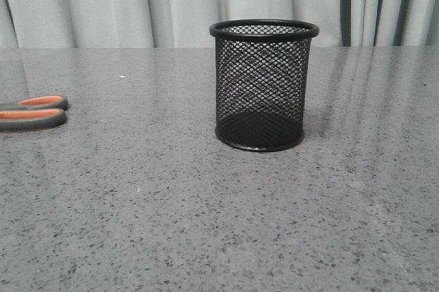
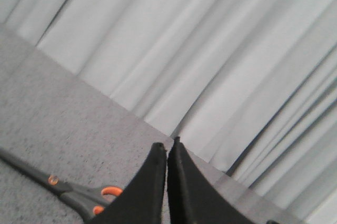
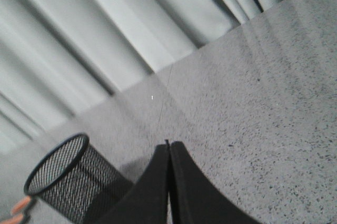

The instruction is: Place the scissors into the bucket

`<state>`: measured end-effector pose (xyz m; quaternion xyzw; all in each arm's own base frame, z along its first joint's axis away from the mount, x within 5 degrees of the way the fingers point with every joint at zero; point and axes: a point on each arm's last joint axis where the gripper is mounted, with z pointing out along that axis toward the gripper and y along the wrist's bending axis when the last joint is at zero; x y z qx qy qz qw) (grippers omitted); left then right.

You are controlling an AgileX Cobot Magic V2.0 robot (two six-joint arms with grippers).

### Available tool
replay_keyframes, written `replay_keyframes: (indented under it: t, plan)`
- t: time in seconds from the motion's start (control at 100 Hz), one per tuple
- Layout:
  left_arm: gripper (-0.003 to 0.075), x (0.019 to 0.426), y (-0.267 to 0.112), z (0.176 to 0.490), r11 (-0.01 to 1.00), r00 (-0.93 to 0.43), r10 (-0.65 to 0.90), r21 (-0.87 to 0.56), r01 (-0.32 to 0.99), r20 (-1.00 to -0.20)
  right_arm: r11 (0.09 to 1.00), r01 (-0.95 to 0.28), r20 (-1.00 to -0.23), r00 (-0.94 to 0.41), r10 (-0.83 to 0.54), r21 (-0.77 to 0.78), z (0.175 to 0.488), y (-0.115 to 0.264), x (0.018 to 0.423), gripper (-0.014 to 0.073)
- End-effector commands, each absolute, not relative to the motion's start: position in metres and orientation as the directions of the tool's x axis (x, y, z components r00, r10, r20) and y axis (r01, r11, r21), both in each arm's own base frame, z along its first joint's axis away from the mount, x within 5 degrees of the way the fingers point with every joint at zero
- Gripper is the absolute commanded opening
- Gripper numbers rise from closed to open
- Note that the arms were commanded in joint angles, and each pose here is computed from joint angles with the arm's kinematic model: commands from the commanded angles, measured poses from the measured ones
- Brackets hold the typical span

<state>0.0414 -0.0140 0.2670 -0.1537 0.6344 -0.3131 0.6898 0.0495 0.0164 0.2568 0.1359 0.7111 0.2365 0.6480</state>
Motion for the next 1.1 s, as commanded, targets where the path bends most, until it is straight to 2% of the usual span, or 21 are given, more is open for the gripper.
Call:
replay_keyframes:
  t: [0.0,0.1,0.2,0.36,0.56,0.64,0.71,0.76,0.79,0.86,0.91,0.96,1.09]
  plan:
    - [-0.0021,0.038,-0.016,0.301,0.833,0.014,-0.514,-0.495,0.248,-0.858,0.886,-0.107,-0.889,-0.14,0.435,0.451,0.285,0.016,0.055,-0.0063]
    - [-0.0021,0.042,-0.018,0.332,0.913,-0.05,-0.337,-0.34,0.227,-0.94,0.901,-0.121,-0.899,-0.197,0.39,0.417,0.31,0.018,0.066,-0.0063]
    - [-0.0021,0.052,-0.019,0.357,0.954,-0.163,-0.189,-0.22,0.203,-0.968,0.917,-0.141,-0.896,-0.311,0.316,0.372,0.328,0.022,0.078,-0.0063]
    - [-0.0021,0.068,-0.02,0.381,0.969,-0.305,-0.095,-0.159,0.191,-0.948,0.925,-0.148,-0.845,-0.477,0.242,0.349,0.341,0.027,0.101,-0.0064]
    - [-0.002,0.087,-0.022,0.386,0.968,-0.405,-0.075,-0.164,0.191,-0.911,0.938,-0.178,-0.82,-0.551,0.154,0.297,0.344,0.029,0.122,-0.0063]
    - [-0.002,0.089,-0.025,0.384,0.964,-0.422,0.002,-0.111,0.243,-0.907,0.942,-0.195,-0.814,-0.569,0.117,0.272,0.343,0.03,0.128,-0.0052]
    - [-0.002,0.091,-0.027,0.383,0.957,-0.43,0.027,-0.1,0.271,-0.902,0.942,-0.197,-0.802,-0.588,0.109,0.272,0.342,0.03,0.131,0.0027]
    - [-0.0019,0.092,-0.028,0.382,0.955,-0.434,0.035,-0.097,0.279,-0.9,0.941,-0.198,-0.797,-0.594,0.107,0.274,0.343,0.031,0.134,0.0125]
    - [-0.0015,0.093,-0.028,0.382,0.953,-0.437,0.043,-0.094,0.287,-0.899,0.941,-0.197,-0.794,-0.598,0.107,0.275,0.343,0.031,0.135,0.0213]
    - [0.0029,0.095,-0.028,0.381,0.952,-0.44,0.055,-0.085,0.293,-0.896,0.94,-0.2,-0.794,-0.599,0.106,0.276,0.345,0.031,0.138,0.0396]
    - [0.0091,0.096,-0.029,0.381,0.952,-0.443,0.058,-0.084,0.295,-0.895,0.938,-0.2,-0.793,-0.6,0.11,0.282,0.346,0.032,0.14,0.0486]
    - [0.0155,0.097,-0.029,0.38,0.952,-0.446,0.058,-0.085,0.295,-0.893,0.936,-0.202,-0.792,-0.6,0.113,0.287,0.347,0.032,0.141,0.0525]
    - [0.0321,0.103,-0.029,0.378,0.951,-0.467,0.058,-0.092,0.294,-0.882,0.936,-0.203,-0.792,-0.6,0.114,0.288,0.348,0.032,0.143,0.052]
